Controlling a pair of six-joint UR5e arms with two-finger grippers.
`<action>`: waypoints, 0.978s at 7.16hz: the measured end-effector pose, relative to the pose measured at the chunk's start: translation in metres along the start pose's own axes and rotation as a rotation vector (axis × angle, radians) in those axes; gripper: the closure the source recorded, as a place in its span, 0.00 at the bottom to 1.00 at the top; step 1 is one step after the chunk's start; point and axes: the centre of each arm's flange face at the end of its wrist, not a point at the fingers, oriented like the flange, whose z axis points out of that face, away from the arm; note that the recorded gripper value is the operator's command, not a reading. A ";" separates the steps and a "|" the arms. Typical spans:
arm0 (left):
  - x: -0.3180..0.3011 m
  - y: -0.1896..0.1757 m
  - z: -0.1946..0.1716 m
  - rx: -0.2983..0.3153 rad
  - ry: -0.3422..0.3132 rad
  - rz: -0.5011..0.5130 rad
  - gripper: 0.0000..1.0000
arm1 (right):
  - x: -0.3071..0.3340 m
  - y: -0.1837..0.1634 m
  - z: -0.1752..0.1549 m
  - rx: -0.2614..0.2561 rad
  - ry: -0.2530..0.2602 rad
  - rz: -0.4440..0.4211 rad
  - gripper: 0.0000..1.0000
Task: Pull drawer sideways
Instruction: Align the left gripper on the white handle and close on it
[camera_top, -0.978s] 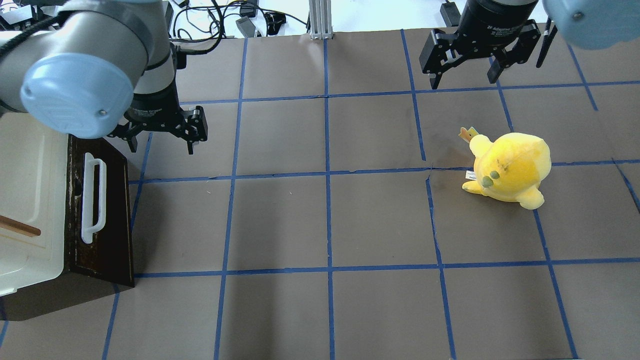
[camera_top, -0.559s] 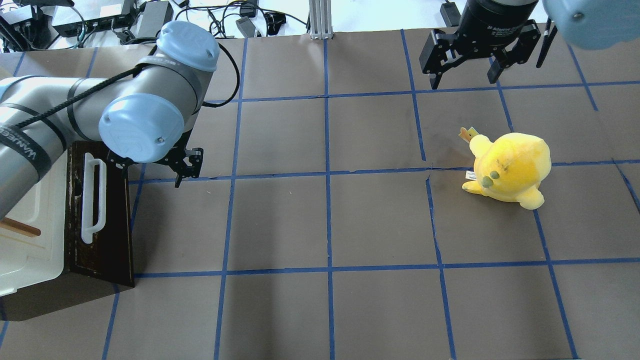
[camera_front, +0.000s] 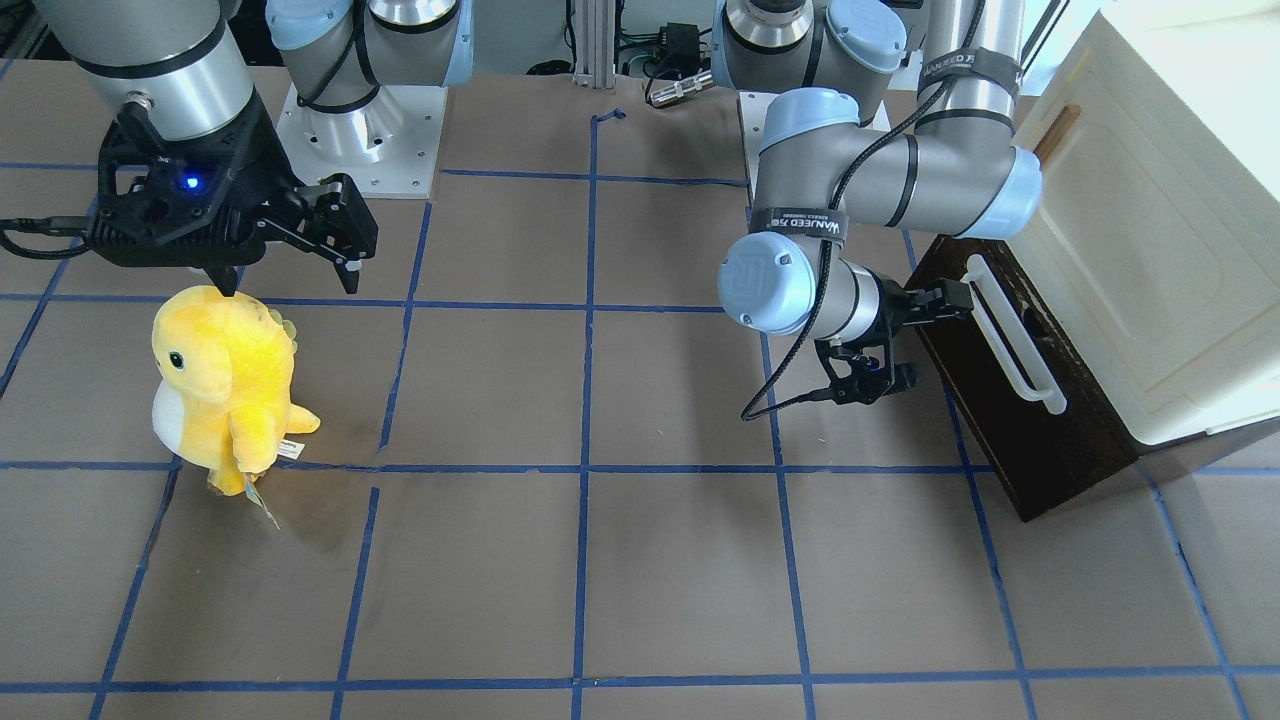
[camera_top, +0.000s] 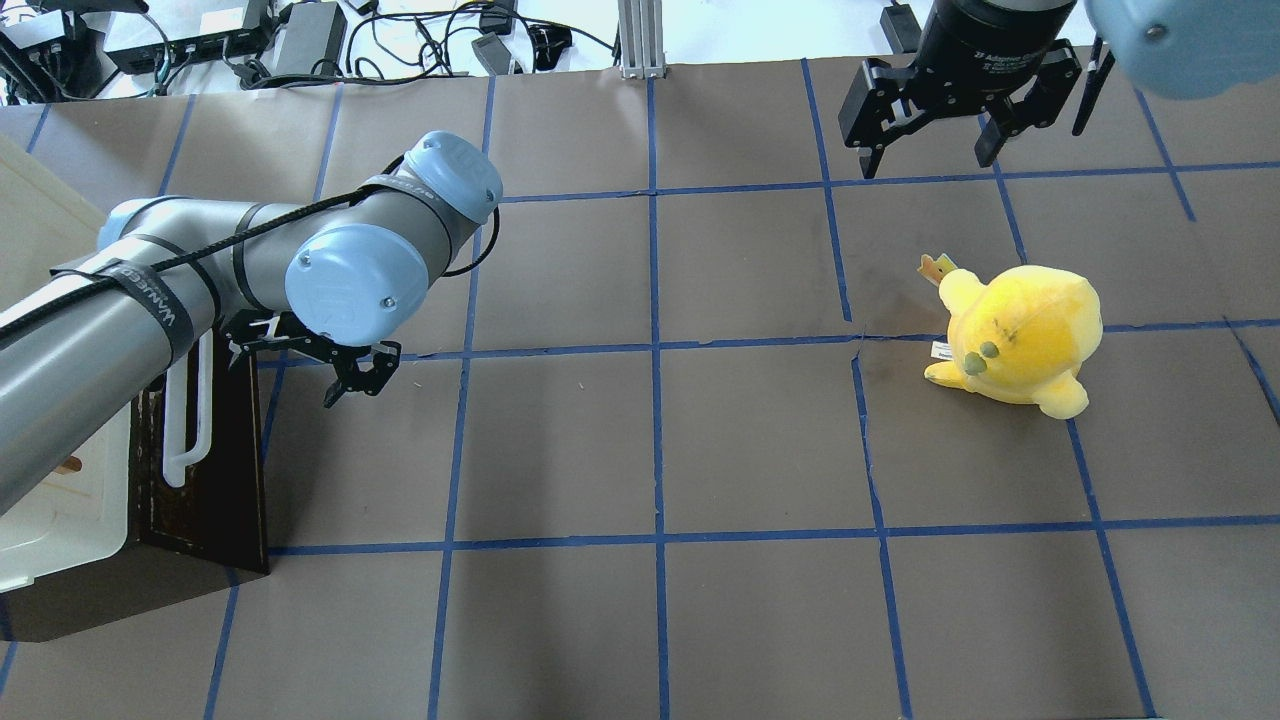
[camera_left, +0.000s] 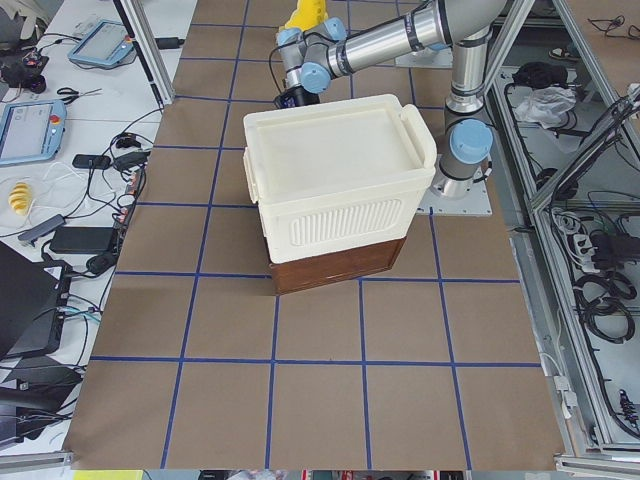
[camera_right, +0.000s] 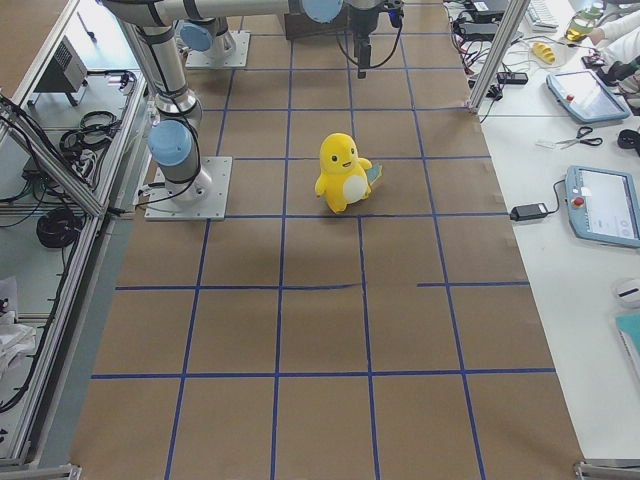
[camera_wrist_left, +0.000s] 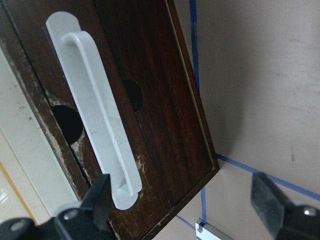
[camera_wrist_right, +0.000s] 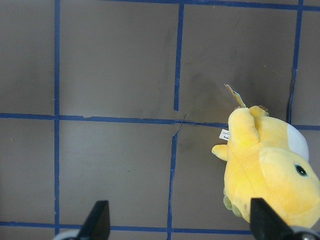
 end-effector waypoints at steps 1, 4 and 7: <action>0.006 -0.004 0.007 -0.014 -0.047 0.002 0.00 | 0.000 0.000 0.000 0.000 0.000 0.000 0.00; 0.015 -0.012 0.023 -0.028 -0.194 -0.004 0.00 | 0.000 0.000 0.000 0.000 0.000 0.000 0.00; 0.017 -0.018 0.031 -0.029 -0.238 -0.006 0.00 | 0.000 0.000 0.000 0.000 0.000 0.000 0.00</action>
